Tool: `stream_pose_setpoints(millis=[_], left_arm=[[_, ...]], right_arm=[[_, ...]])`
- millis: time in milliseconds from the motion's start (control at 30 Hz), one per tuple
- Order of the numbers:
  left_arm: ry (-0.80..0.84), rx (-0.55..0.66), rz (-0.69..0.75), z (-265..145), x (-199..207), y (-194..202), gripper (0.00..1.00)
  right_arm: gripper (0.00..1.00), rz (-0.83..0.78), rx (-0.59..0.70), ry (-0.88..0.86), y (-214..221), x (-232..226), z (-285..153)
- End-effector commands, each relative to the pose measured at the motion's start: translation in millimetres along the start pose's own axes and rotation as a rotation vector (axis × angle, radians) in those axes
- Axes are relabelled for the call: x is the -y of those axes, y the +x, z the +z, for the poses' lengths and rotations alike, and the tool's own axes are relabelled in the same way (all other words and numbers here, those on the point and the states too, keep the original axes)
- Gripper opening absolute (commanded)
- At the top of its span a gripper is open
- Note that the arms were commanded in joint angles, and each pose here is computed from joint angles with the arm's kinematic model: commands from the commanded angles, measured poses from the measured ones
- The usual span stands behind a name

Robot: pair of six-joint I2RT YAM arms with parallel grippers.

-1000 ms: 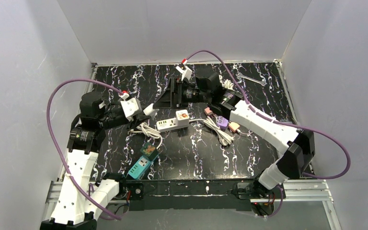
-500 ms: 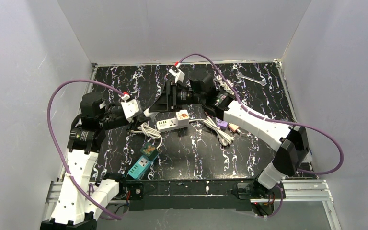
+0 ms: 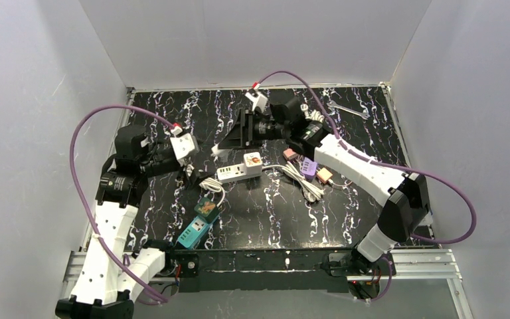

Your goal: Insert the plug

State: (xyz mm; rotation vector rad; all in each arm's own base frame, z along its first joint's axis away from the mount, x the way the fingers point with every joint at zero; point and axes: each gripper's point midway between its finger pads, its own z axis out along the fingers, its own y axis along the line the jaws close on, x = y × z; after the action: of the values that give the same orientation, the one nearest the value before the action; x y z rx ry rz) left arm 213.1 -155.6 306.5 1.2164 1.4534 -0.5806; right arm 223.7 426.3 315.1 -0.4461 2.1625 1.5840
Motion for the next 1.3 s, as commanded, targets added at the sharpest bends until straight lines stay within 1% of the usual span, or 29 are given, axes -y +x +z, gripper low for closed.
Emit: stream_pose_setpoints(millis=[0, 100, 200, 233, 300, 400, 500, 567, 633, 733, 833, 933, 1000, 1100, 1133, 1267], left_arm=[[-0.018, -0.031, -0.075, 5, -11, 1, 0.98], [-0.016, -0.088, -0.156, 16, -19, 10, 0.98], [0.002, -0.236, -0.155, 38, -18, 24, 0.98], [0.010, -0.273, -0.152, 46, -17, 24, 0.98], [0.023, -0.316, -0.190, 67, -20, 20, 0.98], [0.061, -0.377, -0.257, 102, -20, 17, 0.98], [0.117, -0.441, -0.237, 145, -10, 14, 0.98], [0.171, -0.467, -0.226, 177, 4, 12, 0.98], [0.226, -0.512, -0.241, 214, 22, 21, 0.98], [0.324, -0.549, -0.243, 253, 57, 30, 0.98], [0.421, -0.585, -0.202, 279, 88, 50, 0.95], [0.477, -0.613, -0.116, 289, 97, 82, 0.86], [0.471, -0.638, -0.029, 289, 92, 105, 0.83], [0.464, -0.638, 0.098, 287, 87, 128, 0.81], [0.456, -0.621, 0.156, 288, 82, 132, 0.81], [0.419, -0.572, 0.257, 296, 71, 133, 0.81]], right_arm=[[0.23, -0.076, 0.108, 0.121, -34, 24, -46], [0.21, -0.102, 0.174, 0.293, -54, 67, -83], [0.19, -0.103, 0.241, 0.479, -70, 112, -128], [0.18, -0.093, 0.262, 0.565, -72, 128, -146], [0.18, -0.069, 0.310, 0.656, -78, 148, -177], [0.21, -0.066, 0.369, 0.790, -77, 161, -219], [0.20, -0.058, 0.425, 0.919, -74, 168, -257], [0.20, -0.046, 0.457, 0.992, -67, 172, -279], [0.20, -0.041, 0.481, 1.064, -58, 175, -297], [0.20, -0.049, 0.516, 1.134, -47, 171, -319], [0.20, -0.053, 0.531, 1.191, -42, 166, -335], [0.20, -0.061, 0.537, 1.226, -40, 160, -346], [0.20, -0.067, 0.545, 1.232, -42, 156, -350], [0.20, -0.071, 0.555, 1.223, -44, 151, -350], [0.20, -0.070, 0.557, 1.211, -45, 150, -349], [0.19, -0.059, 0.559, 1.164, -45, 147, -341]])
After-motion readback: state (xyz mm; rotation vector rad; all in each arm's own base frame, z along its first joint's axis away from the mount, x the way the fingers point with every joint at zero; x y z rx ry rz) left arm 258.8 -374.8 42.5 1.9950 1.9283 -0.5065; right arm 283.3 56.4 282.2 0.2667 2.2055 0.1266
